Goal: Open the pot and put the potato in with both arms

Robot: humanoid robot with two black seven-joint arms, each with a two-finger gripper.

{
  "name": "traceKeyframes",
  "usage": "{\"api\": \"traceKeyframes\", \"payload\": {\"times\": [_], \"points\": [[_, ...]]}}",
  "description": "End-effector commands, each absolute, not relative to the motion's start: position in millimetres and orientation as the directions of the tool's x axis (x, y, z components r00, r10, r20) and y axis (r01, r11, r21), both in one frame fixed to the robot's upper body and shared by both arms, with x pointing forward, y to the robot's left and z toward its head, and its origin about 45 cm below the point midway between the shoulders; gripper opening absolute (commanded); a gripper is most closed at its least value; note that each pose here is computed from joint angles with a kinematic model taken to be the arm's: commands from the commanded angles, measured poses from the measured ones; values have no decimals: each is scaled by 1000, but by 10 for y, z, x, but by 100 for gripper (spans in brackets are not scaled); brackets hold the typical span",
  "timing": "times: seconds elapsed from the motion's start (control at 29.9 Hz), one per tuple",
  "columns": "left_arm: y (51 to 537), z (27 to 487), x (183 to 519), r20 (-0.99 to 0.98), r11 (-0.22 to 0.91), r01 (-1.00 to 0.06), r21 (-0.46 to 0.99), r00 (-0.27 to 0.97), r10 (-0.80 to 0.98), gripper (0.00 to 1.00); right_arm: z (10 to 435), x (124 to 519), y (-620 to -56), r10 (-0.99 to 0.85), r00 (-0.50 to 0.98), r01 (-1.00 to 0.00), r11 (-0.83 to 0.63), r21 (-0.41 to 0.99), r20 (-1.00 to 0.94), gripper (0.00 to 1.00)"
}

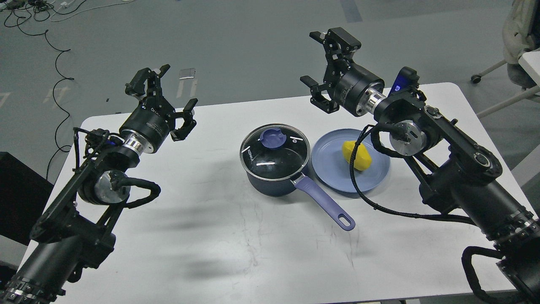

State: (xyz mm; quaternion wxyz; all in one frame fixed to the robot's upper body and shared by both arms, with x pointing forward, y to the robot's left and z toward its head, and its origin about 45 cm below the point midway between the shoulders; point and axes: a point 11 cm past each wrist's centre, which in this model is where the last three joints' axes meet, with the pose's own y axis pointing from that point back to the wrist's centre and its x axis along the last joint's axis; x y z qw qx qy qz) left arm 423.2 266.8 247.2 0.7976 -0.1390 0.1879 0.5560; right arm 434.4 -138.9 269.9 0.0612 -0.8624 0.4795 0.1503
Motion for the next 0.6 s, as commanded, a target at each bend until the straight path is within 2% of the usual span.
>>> {"api": "traceKeyframes", "payload": {"times": [0.0,0.57], "points": [[2665,2479,4233,-455,341,-940,-19,312,834,98,2689,4340,-1389,-809,495,-845,-533,41,-317,100],[2614,2489,4229,-449,333,-941,-55,321,834,98,2690,4317,-1363,-805,503,-841,-540,39,-314,100]]}}
